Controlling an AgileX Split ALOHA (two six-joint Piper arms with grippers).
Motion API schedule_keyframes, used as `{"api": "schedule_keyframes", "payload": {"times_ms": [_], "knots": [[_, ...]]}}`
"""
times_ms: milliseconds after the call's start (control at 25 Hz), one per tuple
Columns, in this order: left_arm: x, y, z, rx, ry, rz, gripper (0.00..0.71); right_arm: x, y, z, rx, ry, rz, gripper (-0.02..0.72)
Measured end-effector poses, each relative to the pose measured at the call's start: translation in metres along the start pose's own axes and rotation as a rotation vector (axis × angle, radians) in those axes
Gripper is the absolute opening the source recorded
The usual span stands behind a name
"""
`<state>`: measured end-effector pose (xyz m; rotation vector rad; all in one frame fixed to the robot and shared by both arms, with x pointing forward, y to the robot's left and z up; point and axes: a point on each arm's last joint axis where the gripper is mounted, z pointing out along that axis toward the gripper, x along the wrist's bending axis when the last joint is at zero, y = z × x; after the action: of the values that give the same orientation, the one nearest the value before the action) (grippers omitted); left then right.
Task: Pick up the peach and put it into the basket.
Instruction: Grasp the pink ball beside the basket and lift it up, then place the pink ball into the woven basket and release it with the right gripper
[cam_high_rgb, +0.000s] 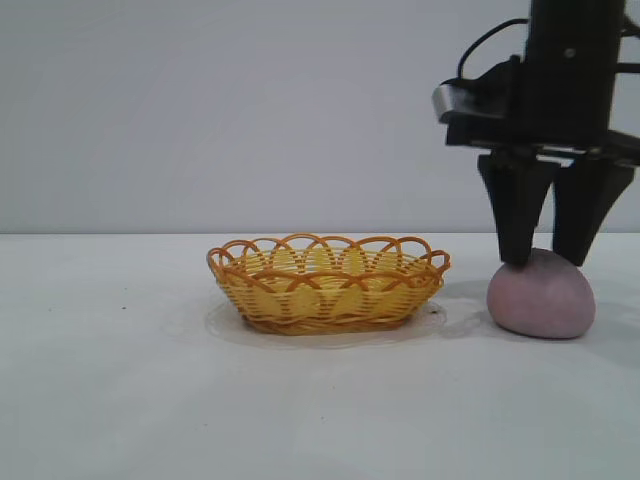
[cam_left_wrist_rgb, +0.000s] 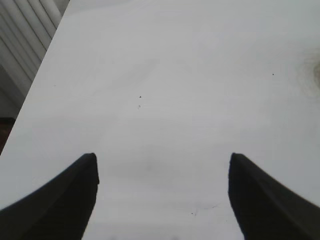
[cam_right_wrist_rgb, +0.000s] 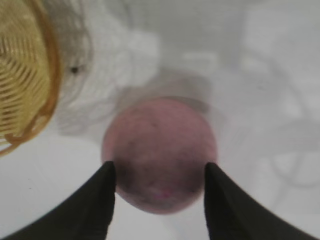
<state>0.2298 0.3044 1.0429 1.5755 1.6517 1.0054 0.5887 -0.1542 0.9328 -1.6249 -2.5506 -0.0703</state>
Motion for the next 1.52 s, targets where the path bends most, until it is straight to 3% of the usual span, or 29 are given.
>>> {"api": "schedule_keyframes", "payload": {"times_ms": [200, 480, 600, 960, 1120, 1520], "knots": [[0.000, 0.000, 0.000, 0.000, 0.000, 0.000, 0.503, -0.002, 0.000, 0.002, 0.004, -0.039, -0.026, 0.098], [0.000, 0.000, 0.000, 0.000, 0.000, 0.002, 0.503, -0.004, 0.000, 0.002, 0.008, -0.060, -0.038, 0.108], [0.000, 0.000, 0.000, 0.000, 0.000, 0.002, 0.503, -0.005, -0.001, -0.001, 0.002, -0.079, -0.049, 0.000], [0.000, 0.000, 0.000, 0.000, 0.000, 0.002, 0.503, 0.006, -0.004, -0.078, -0.162, -0.123, -0.089, 0.000], [0.000, 0.000, 0.000, 0.000, 0.000, 0.002, 0.503, 0.037, 0.001, -0.102, -0.236, -0.091, -0.151, 0.000], [0.000, 0.000, 0.000, 0.000, 0.000, 0.002, 0.503, 0.098, 0.017, -0.063, -0.246, -0.037, -0.282, 0.000]]}}
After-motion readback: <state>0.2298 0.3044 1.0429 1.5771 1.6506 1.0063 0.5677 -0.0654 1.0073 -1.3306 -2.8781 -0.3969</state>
